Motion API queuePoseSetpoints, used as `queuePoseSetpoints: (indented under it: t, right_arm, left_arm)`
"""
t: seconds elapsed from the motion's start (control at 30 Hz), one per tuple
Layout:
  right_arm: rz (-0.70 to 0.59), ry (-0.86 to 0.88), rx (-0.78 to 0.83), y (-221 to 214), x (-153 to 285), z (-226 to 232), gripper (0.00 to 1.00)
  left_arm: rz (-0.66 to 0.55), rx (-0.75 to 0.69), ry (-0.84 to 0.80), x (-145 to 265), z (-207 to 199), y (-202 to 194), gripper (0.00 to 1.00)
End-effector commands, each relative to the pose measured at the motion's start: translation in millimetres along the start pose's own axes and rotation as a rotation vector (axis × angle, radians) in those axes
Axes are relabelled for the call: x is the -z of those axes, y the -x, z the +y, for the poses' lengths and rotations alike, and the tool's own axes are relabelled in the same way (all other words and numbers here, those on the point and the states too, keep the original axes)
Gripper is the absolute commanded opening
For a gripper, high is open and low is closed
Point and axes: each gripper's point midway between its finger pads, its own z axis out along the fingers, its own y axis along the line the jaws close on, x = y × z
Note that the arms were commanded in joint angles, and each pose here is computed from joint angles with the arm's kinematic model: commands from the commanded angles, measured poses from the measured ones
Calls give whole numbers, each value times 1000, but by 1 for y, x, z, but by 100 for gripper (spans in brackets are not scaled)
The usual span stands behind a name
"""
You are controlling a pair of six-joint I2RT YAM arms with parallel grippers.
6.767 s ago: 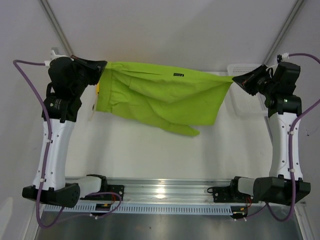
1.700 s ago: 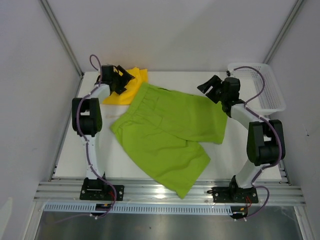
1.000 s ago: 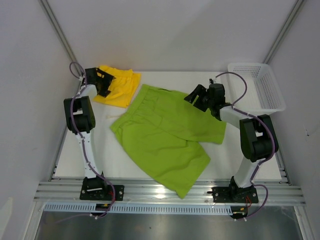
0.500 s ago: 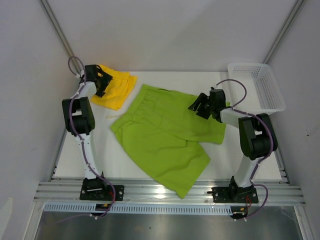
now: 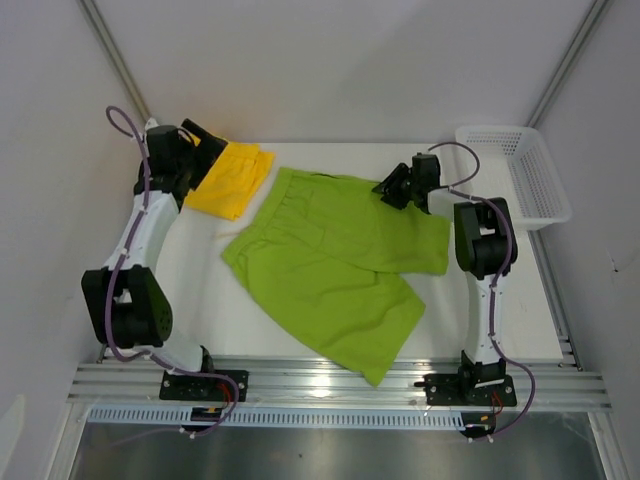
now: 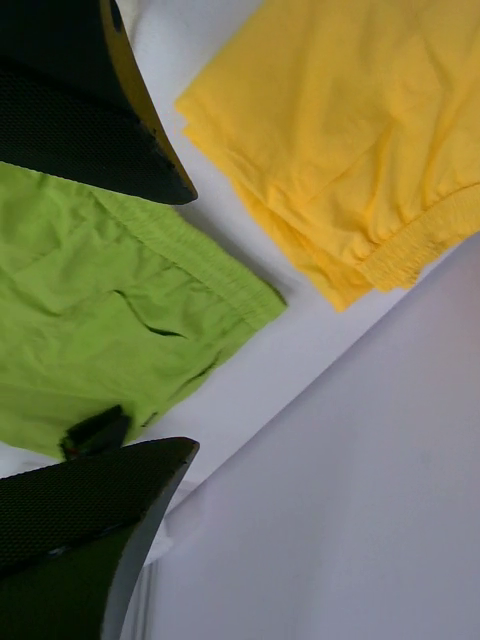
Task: Fold and stack the shorts
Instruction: Fold the shorts
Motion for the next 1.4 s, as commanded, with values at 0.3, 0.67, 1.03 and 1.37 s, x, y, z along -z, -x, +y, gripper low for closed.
queuePoseSetpoints:
  t: [0.3, 0.67, 1.03, 1.37]
  right_arm:
    - [-98, 204, 127, 102, 32, 109, 73]
    - [-91, 34, 151, -8, 208, 59, 68]
    - [-118, -264, 80, -104, 317, -39, 47]
    - [-42, -415, 11, -142, 320, -91, 43]
  left_arm:
    - [166, -16, -56, 48, 29, -112, 99]
    - [283, -57, -77, 88, 64, -189, 99]
    - [265, -100, -65, 87, 97, -210, 99]
    - [305, -80, 98, 55, 135, -231, 99]
